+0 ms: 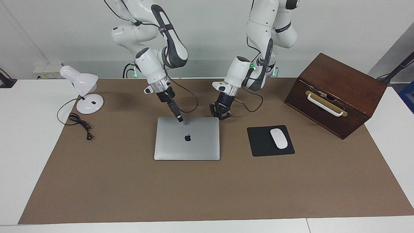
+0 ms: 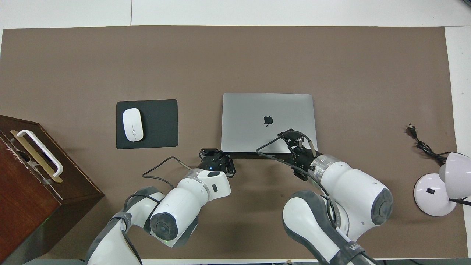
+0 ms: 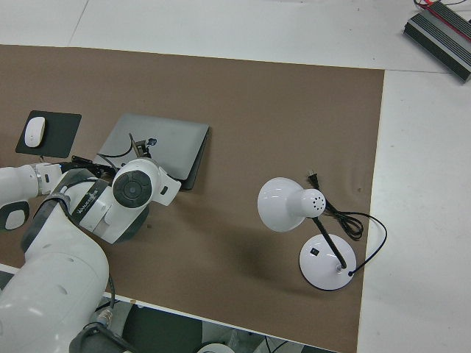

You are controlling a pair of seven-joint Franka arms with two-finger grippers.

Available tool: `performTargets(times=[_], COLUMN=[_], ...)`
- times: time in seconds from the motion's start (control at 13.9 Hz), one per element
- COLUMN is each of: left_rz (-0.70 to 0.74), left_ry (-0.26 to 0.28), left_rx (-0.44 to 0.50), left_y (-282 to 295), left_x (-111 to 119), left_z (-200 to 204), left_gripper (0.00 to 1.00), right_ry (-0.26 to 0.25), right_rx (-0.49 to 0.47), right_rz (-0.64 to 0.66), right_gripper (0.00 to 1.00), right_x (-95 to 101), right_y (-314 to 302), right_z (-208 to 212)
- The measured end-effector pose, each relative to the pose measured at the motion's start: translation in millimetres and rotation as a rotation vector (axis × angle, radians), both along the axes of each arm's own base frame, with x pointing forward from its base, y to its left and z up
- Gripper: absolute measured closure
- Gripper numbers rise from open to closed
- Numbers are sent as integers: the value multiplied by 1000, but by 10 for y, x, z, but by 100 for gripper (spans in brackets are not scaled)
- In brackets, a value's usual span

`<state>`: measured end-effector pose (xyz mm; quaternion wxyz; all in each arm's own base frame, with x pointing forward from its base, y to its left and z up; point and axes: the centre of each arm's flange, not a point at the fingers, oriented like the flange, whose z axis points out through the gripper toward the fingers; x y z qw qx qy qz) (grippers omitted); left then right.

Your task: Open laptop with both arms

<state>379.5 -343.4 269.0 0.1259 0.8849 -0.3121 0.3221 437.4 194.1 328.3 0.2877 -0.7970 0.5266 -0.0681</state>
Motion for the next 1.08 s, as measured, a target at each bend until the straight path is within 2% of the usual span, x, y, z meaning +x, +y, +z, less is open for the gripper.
performTargets(times=[0.72, 1.08], left_rz=[-3, -7], left_ry=[-1, -4], left_rx=[2, 5], left_y=[0, -1], left_x=[1, 1], left_z=[-1, 0], left_gripper=[99, 99], right_ry=[-8, -79], right_rx=[-7, -9], right_rz=[11, -24], right_gripper=[0, 0], right_x=[194, 326], right_y=[26, 60], right_z=[-67, 87])
